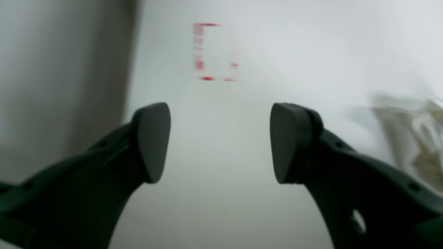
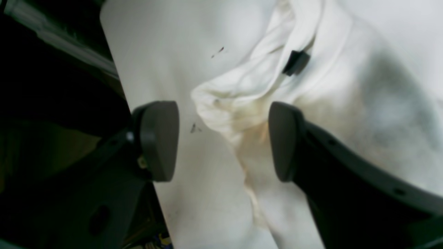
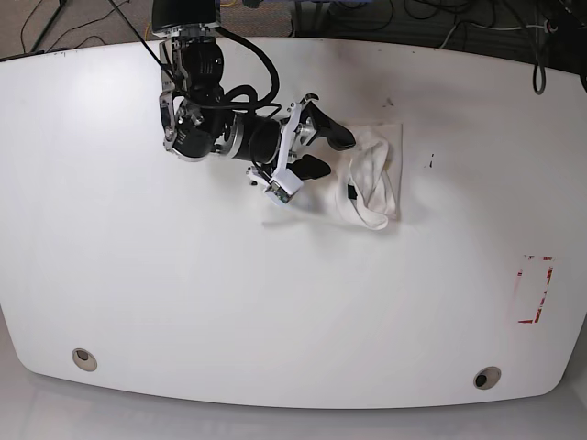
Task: Layout the t-shirt on the table in an organized manner, then fold the t-shirt properly
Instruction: 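Press and tuck the folded bundle with the right gripper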
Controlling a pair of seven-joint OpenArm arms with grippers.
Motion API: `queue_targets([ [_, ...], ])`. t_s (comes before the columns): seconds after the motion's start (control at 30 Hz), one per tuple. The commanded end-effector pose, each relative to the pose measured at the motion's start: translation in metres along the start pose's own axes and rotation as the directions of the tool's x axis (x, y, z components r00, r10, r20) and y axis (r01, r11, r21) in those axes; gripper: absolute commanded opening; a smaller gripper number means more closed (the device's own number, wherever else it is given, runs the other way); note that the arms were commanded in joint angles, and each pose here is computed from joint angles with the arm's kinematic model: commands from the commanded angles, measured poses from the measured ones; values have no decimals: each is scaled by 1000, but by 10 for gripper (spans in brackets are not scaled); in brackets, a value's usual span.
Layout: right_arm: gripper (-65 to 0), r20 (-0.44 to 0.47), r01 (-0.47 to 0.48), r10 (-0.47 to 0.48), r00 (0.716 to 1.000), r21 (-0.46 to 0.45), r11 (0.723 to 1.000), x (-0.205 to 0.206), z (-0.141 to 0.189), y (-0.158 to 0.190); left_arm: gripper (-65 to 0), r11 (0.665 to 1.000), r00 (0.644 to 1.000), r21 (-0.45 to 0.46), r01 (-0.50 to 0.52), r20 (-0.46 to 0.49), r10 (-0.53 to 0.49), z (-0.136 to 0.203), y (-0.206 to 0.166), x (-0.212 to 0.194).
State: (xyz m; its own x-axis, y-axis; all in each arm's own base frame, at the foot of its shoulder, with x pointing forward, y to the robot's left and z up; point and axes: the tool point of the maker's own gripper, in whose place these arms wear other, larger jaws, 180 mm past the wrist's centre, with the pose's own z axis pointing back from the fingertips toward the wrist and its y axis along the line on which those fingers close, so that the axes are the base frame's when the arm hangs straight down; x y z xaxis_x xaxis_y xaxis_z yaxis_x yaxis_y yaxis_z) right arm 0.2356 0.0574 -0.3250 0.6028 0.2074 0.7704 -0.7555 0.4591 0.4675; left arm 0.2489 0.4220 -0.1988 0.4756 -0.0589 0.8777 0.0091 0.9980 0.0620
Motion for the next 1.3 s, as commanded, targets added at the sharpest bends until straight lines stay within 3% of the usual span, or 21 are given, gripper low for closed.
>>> queue_targets([
  [0.0,-265,67,-2,-2,998,53,999,18,-10,7,-228,999,999,20,29,13,-29,7,5,8],
  [0.33,-265,51,48,-56,997,150,988,17,-46,21,-229,1000,999,17,26,-31,-25,10,4,-7],
  [0.8,-265,54,-39,24,998,293,955,41,-79,70,-229,1000,999,14,24,-43,-23,11,3,-12],
  [1.03,-265,126,-140,114,985,223,965,65,-50,63,-229,999,998,10,50,-35,-50,11,-1,-6],
  [1.27,-265,108,-132,120,987,116,984,59,-26,25,-229,994,994,-28,102,-33,-103,10,-26,-5],
])
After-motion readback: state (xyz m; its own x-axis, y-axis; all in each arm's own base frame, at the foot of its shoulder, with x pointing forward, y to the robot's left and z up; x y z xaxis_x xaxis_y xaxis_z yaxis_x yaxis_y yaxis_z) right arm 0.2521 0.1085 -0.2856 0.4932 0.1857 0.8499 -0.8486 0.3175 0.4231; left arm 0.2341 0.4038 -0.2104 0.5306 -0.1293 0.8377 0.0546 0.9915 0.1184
